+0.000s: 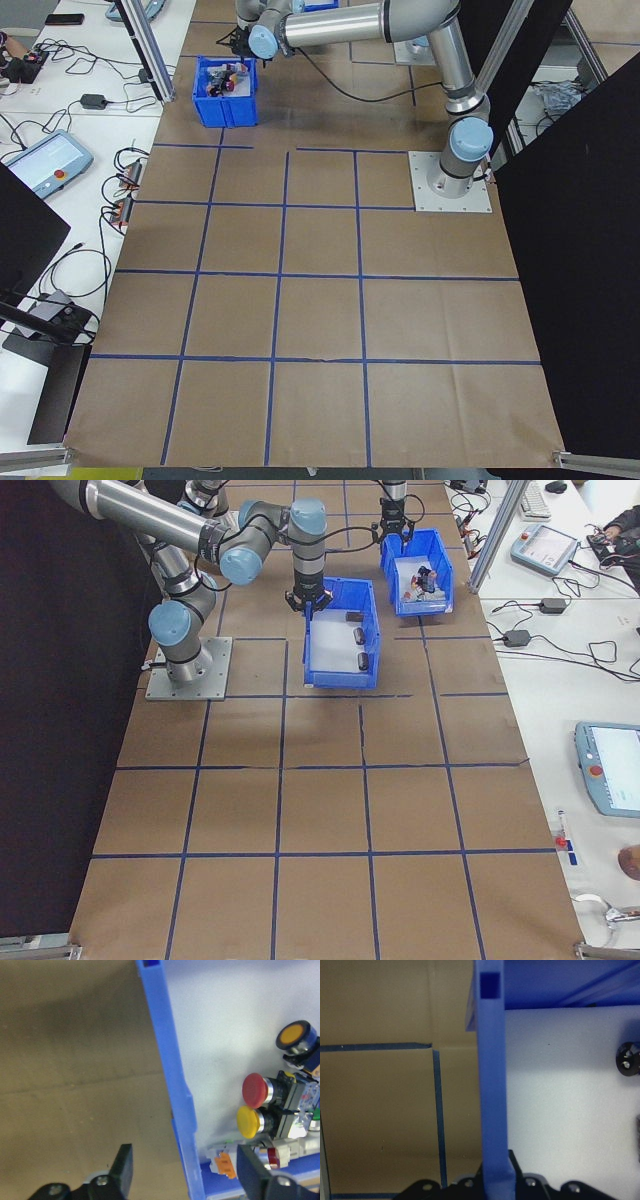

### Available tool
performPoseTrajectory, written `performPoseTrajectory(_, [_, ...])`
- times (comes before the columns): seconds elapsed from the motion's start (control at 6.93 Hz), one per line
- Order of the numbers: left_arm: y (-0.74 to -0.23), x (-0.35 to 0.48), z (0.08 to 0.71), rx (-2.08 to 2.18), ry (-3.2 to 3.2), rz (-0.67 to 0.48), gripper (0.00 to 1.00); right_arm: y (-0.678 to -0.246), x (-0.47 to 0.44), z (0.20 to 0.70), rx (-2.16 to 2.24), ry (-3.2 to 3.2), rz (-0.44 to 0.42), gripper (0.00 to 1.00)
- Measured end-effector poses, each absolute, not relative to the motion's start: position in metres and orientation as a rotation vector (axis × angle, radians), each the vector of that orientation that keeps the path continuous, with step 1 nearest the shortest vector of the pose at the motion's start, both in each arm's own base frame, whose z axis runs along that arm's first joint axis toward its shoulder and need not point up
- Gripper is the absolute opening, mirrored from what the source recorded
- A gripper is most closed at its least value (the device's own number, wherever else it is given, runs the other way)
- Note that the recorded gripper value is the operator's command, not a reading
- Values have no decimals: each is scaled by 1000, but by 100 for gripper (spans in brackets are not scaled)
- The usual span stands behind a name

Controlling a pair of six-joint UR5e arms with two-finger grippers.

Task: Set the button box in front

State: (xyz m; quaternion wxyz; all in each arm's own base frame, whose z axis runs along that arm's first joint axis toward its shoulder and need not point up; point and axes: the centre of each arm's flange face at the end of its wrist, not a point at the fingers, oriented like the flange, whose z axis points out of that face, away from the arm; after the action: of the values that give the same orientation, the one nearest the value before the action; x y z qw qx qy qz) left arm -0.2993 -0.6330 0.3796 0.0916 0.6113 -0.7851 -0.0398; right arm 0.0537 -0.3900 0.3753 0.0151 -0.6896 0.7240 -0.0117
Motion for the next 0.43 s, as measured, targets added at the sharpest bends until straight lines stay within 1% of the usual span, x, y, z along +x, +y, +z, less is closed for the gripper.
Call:
performPoseTrajectory(0.14, [-617,-270,415,1728,-2458,-90,99,-384,83,371,-2127,2265,-40,1])
performPoseTrajectory(0.43, [-586,-217,470,1466,-2722,-40,99,-368,134,359,-2100,2289,-43,1])
